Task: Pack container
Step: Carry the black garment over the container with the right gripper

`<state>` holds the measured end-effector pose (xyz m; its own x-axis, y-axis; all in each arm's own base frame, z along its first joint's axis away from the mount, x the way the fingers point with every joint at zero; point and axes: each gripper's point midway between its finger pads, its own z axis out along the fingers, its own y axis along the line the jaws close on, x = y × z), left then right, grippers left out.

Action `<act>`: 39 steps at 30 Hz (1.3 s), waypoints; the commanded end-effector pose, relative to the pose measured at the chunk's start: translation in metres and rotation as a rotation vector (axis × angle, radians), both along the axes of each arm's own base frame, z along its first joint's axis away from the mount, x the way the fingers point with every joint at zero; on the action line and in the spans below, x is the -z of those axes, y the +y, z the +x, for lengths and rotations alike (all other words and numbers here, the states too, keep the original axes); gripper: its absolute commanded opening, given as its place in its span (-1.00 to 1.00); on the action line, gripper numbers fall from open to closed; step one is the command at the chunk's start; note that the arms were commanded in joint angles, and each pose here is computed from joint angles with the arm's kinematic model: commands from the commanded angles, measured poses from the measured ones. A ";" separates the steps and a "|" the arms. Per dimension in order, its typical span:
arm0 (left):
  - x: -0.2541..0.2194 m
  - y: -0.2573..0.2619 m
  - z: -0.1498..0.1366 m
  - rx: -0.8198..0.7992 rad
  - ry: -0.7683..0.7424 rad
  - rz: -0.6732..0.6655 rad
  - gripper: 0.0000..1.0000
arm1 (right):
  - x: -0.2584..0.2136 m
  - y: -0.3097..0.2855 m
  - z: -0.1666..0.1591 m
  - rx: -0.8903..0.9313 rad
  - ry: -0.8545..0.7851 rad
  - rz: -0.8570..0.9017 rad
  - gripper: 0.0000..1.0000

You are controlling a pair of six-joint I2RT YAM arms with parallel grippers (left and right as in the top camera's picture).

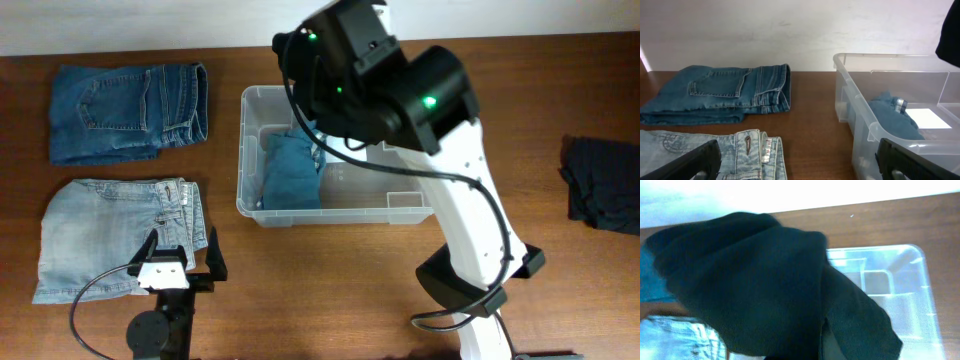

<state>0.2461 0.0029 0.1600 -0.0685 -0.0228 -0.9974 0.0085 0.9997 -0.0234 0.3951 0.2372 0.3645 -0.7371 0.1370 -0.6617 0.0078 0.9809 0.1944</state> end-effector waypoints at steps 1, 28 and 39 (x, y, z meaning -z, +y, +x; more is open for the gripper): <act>0.001 0.000 0.000 0.005 0.001 0.011 0.99 | 0.005 0.022 -0.004 -0.018 0.048 0.114 -0.92; 0.001 0.000 0.000 0.005 0.001 0.011 0.99 | 0.038 0.097 -0.015 0.005 0.247 0.409 -0.92; 0.001 0.000 0.000 0.005 0.001 0.011 0.99 | 0.115 0.041 0.007 0.208 0.286 0.131 -0.92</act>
<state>0.2461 0.0029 0.1600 -0.0685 -0.0228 -0.9974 0.0085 0.9997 -0.0234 0.3912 0.3083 0.2452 -0.8784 0.3439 -0.3319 0.2297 0.9127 0.3379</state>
